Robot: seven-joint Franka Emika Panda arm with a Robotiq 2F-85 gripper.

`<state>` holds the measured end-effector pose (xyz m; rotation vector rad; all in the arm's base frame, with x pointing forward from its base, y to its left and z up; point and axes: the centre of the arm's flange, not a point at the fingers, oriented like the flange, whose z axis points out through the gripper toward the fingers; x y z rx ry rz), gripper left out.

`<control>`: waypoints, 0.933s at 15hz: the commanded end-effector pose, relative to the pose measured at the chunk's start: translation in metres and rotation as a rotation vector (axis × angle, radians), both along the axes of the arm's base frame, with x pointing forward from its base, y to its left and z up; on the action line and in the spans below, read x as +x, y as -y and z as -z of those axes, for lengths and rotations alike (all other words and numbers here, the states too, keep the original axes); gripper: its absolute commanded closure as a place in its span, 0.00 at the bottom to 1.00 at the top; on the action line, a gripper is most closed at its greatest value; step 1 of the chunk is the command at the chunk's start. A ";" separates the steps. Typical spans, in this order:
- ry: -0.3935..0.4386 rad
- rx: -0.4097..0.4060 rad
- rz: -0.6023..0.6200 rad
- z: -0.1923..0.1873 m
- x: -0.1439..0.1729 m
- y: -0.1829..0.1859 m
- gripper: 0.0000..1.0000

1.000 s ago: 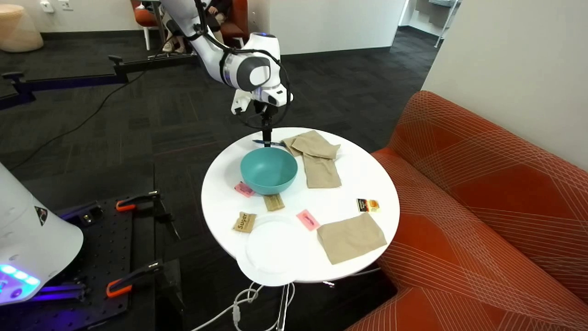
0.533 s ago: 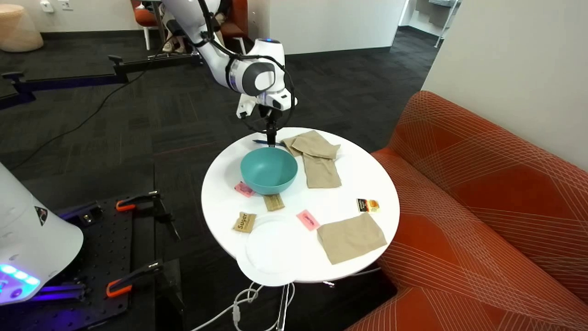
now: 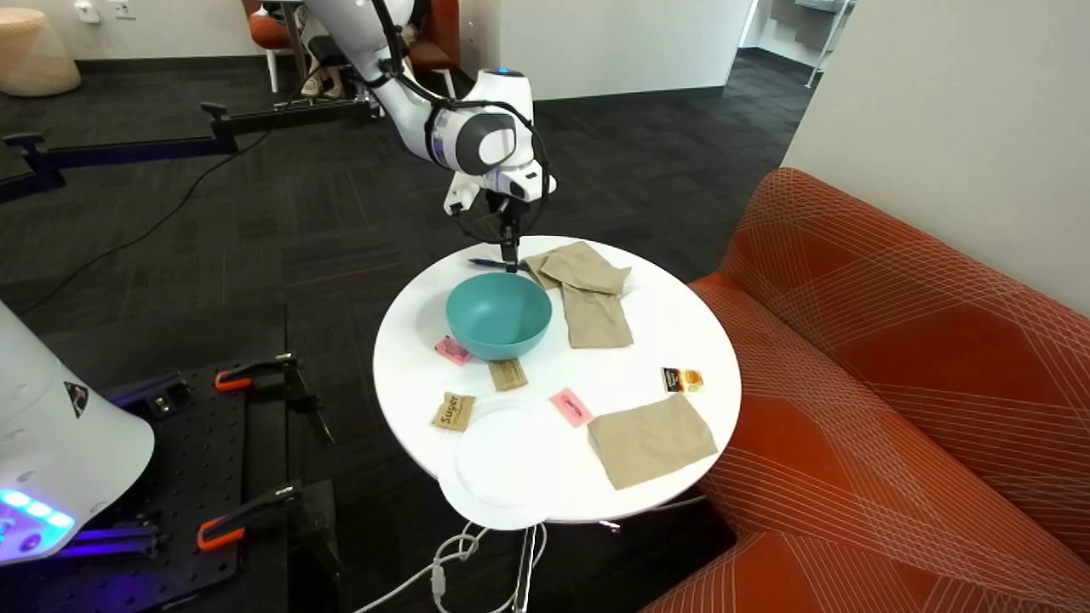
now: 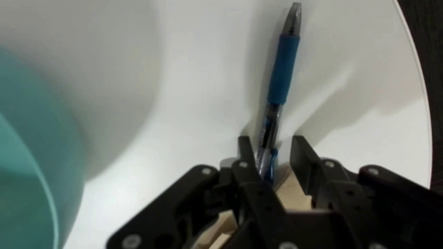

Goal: Put the pen in the bowl

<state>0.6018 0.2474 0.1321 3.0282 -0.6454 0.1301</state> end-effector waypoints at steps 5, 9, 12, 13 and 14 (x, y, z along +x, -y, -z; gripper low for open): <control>-0.002 0.011 0.037 -0.005 0.004 -0.005 0.96; -0.011 0.035 0.050 -0.035 -0.007 -0.006 0.96; 0.017 0.040 0.053 -0.064 -0.013 -0.005 0.96; 0.028 0.039 0.054 -0.075 -0.016 -0.005 0.96; 0.036 0.041 0.058 -0.085 -0.017 -0.004 0.96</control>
